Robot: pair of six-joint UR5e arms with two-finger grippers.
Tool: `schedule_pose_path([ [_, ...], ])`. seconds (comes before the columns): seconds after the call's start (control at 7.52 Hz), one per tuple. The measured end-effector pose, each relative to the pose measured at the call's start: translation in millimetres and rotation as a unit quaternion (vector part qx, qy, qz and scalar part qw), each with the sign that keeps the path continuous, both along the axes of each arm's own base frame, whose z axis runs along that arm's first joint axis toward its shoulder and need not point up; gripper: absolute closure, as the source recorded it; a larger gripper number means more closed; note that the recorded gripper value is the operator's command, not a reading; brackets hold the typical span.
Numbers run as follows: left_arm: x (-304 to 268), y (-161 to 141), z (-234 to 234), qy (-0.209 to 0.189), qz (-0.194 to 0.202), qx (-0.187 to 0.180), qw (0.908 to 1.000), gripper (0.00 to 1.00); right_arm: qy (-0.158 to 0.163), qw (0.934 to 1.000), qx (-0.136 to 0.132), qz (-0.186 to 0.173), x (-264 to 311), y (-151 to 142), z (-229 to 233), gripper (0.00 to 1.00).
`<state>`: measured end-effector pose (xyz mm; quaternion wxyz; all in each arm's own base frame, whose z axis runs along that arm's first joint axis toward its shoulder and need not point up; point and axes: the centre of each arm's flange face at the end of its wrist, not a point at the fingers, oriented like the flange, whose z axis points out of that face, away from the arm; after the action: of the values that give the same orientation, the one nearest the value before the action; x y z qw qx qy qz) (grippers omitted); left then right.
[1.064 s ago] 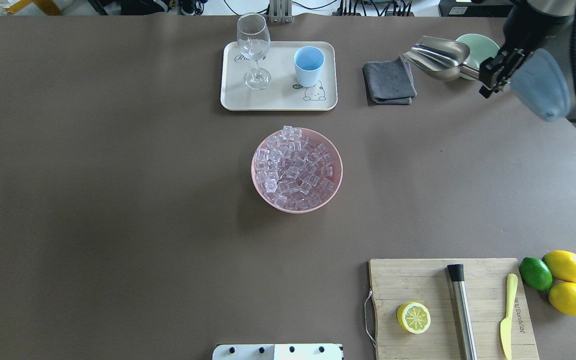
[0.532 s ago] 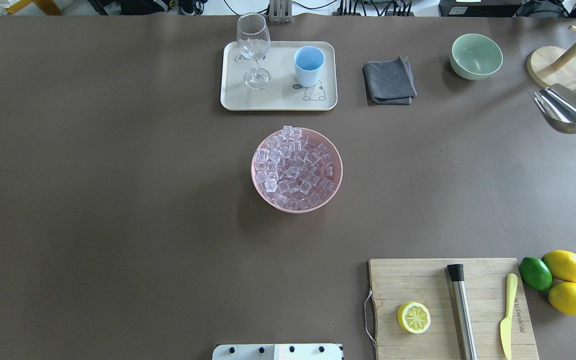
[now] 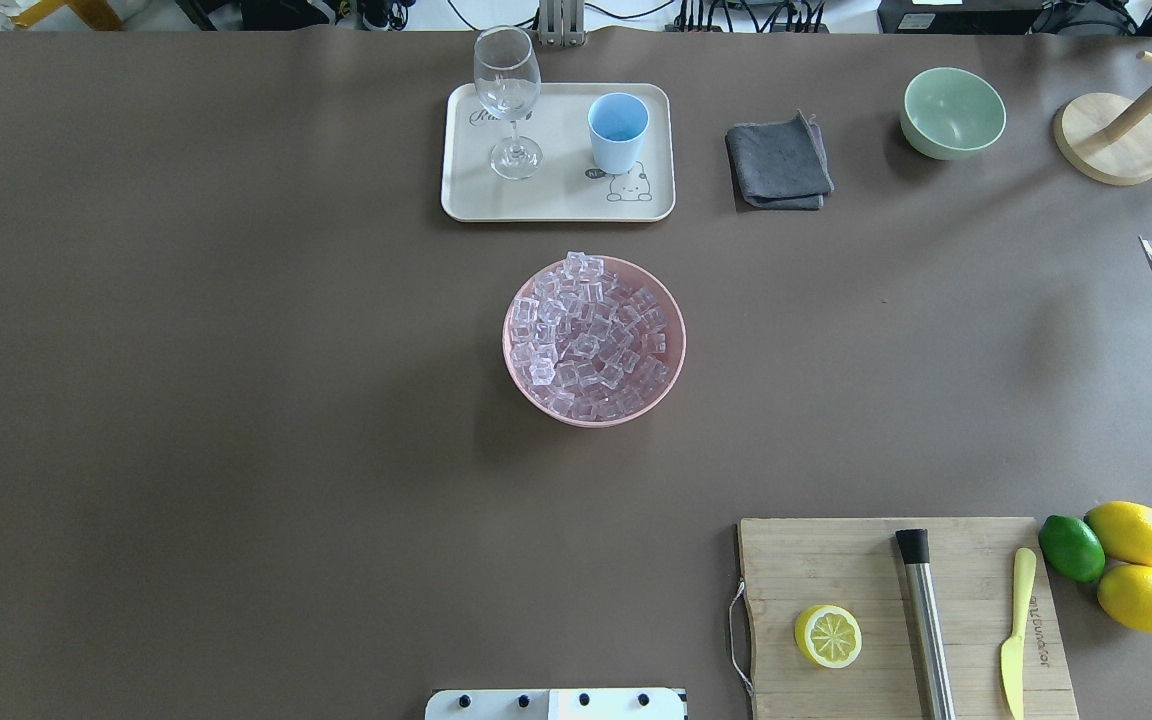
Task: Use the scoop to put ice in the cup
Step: 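Carry the empty scoop back to its spot on the table, then lower the scoop onto the table and open the right gripper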
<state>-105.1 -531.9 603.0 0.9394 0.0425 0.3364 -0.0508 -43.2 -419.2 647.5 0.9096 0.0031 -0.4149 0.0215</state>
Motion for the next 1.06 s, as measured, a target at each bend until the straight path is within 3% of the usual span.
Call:
schedule_pose_path([
  [0.27, 0, 5, -2, -0.001, 0.002, -0.014, 0.9999, 0.01, -0.008, 0.9998, 0.000, 0.020, 1, 5, 37, 1.00],
  [0.66, 0, 31, 8, -0.006, 0.002, 0.017, 0.9998, 0.01, -0.016, 0.9995, 0.000, 0.027, -1, 8, 53, 1.00],
  [1.06, 3, 34, 11, -0.006, 0.004, 0.025, 0.9997, 0.01, -0.016, 0.9997, -0.003, 0.016, -8, 10, 61, 1.00],
])
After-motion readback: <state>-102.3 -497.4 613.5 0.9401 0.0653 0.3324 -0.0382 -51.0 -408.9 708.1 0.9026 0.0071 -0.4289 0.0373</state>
